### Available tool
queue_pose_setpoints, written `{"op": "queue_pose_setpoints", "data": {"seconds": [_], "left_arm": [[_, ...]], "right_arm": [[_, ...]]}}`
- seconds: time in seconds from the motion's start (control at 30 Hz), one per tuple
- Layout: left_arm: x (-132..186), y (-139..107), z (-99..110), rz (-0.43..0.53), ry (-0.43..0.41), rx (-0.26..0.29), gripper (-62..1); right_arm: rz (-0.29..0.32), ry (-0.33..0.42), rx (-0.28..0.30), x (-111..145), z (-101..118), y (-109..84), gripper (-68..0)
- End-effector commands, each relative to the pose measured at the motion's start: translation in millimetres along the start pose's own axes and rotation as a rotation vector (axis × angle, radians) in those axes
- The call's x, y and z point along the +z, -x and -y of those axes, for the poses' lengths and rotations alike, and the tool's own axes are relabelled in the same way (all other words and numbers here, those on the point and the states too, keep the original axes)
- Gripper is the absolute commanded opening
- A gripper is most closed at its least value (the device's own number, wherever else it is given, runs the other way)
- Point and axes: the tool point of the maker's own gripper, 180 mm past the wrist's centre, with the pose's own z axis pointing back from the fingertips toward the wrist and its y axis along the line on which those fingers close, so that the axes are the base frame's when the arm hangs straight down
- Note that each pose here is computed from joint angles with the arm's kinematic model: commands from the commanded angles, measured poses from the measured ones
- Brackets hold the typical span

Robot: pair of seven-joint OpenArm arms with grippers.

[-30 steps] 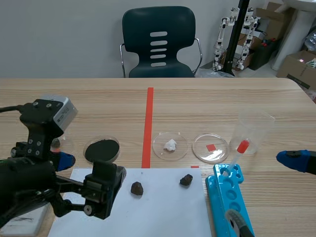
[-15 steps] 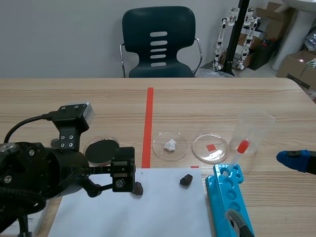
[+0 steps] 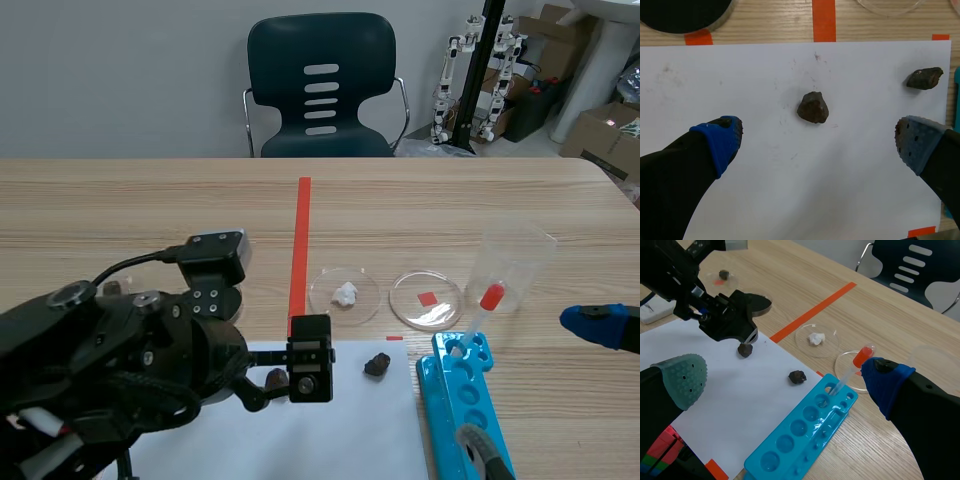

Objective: Pick up the middle mineral with the left hand

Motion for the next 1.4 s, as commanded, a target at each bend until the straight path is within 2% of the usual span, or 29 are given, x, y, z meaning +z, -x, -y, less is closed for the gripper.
{"op": "queue_pose_setpoints", "data": {"seconds": [0.0, 0.47, 0.8, 1.03, 1.17, 1.37], "left_arm": [[-3, -3, 1, 0.005, -0.004, 0.007, 1.4], [-35, 3, 0, -0.056, -0.057, 0.024, 1.4], [-45, 8, 4, -0.053, -0.079, -0.046, 1.4], [-48, 13, 1, -0.067, -0.087, -0.053, 1.4], [-47, 11, 4, -0.058, -0.087, -0.064, -5.3], [-47, 12, 8, -0.061, -0.070, -0.080, -10.9]], "right_arm": [[0.029, 0.003, -0.003, -1, 1, -7.5, -2.2], [0.030, 0.003, -0.003, -1, 1, -7.6, -2.2], [0.030, 0.003, -0.003, -1, 1, -7.6, -2.2], [0.030, 0.003, -0.003, -1, 1, -7.6, -2.2], [0.030, 0.003, -0.003, -1, 1, -7.6, -2.2], [0.030, 0.003, -0.003, -1, 1, -7.6, -2.2]]}}
